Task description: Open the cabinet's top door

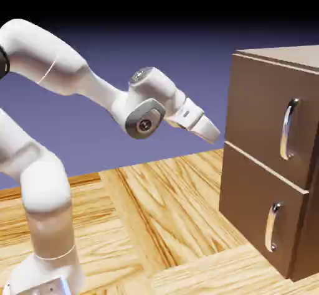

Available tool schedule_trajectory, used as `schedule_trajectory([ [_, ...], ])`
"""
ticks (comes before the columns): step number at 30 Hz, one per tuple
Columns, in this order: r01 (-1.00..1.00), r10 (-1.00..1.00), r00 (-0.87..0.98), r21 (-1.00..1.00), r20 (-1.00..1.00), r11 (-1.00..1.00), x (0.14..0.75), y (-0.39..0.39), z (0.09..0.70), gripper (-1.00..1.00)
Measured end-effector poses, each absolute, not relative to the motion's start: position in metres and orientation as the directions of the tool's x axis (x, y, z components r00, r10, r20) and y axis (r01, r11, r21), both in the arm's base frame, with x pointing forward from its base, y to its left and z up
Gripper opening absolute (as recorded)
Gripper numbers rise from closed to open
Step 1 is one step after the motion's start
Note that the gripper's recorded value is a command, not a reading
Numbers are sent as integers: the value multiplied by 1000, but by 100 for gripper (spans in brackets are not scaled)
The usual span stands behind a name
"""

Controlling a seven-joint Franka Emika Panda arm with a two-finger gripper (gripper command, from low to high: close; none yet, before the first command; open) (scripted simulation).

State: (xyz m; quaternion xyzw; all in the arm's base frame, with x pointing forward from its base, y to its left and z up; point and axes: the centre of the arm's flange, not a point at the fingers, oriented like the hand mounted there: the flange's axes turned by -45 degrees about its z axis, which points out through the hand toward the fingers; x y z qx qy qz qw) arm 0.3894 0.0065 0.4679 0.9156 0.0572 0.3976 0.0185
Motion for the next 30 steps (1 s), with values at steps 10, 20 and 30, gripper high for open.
schedule_trajectory([
  [10, 355, 608, 411, 495, 679, -793, 380, 12, 541, 0],
  [20, 379, 911, 112, 831, 396, -408, 363, -3, 593, 0],
  [30, 243, 997, -73, 969, -24, 41, 349, -38, 619, 0],
])
